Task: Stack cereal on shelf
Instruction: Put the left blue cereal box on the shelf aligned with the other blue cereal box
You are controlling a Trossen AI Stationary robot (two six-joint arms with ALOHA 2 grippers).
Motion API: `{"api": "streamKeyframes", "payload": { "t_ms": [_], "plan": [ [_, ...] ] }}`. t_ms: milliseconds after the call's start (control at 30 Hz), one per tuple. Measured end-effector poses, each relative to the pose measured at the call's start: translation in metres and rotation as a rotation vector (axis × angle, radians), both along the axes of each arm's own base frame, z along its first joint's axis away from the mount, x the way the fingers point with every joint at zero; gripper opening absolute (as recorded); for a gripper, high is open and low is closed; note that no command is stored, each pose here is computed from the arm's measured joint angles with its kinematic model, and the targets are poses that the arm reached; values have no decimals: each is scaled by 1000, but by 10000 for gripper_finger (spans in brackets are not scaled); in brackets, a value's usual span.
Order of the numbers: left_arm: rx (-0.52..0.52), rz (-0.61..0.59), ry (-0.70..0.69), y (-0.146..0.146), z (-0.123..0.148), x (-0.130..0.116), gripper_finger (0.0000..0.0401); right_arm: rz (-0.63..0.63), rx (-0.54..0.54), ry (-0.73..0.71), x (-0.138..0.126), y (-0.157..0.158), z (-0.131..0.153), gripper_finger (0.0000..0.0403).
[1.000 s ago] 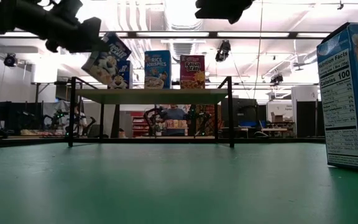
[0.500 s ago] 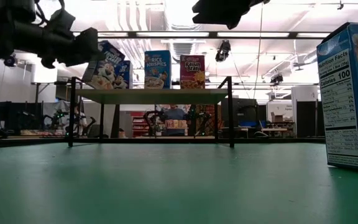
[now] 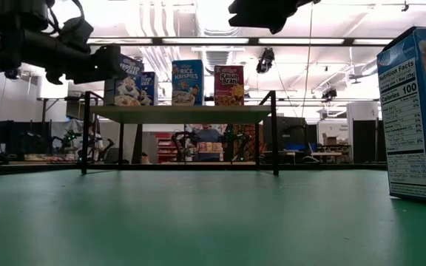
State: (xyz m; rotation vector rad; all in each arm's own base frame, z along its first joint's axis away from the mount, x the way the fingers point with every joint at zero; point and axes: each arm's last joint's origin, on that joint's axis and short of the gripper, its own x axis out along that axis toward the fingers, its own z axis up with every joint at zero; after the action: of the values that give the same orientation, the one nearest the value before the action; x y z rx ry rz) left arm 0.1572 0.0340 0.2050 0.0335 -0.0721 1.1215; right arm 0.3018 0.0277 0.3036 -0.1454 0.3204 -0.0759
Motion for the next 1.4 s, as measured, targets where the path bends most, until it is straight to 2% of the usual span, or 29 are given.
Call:
{"api": "streamKeyframes", "payload": {
  "t_ms": [267, 400, 567, 800, 1000, 1167, 1267, 1400],
  "plan": [
    [30, -36, -12, -9, 20, 3, 242, 3, -8, 1, 0, 0, 0, 224],
    [33, 37, 35, -15, 34, 5, 242, 11, -34, 1, -1, 0, 1, 224],
    [17, 120, 100, -26, 50, 7, 242, 26, -115, -17, -6, -2, 9, 224],
    [30, 10, 143, -49, 82, 18, 242, 39, -172, -48, -16, -3, 19, 224],
    [34, -59, 161, -66, 124, 32, 243, 45, -185, -16, -20, -4, 2, 224],
    [26, -72, 265, -68, 154, 42, 243, 55, -215, 0, -21, -4, -4, 224],
    [-55, -178, 301, -63, 173, 41, 243, 56, -216, 8, -24, -4, -3, 224],
    [-333, -296, 359, -46, 198, 31, 243, 55, -211, 39, -28, -5, -5, 224]
  ]
}}
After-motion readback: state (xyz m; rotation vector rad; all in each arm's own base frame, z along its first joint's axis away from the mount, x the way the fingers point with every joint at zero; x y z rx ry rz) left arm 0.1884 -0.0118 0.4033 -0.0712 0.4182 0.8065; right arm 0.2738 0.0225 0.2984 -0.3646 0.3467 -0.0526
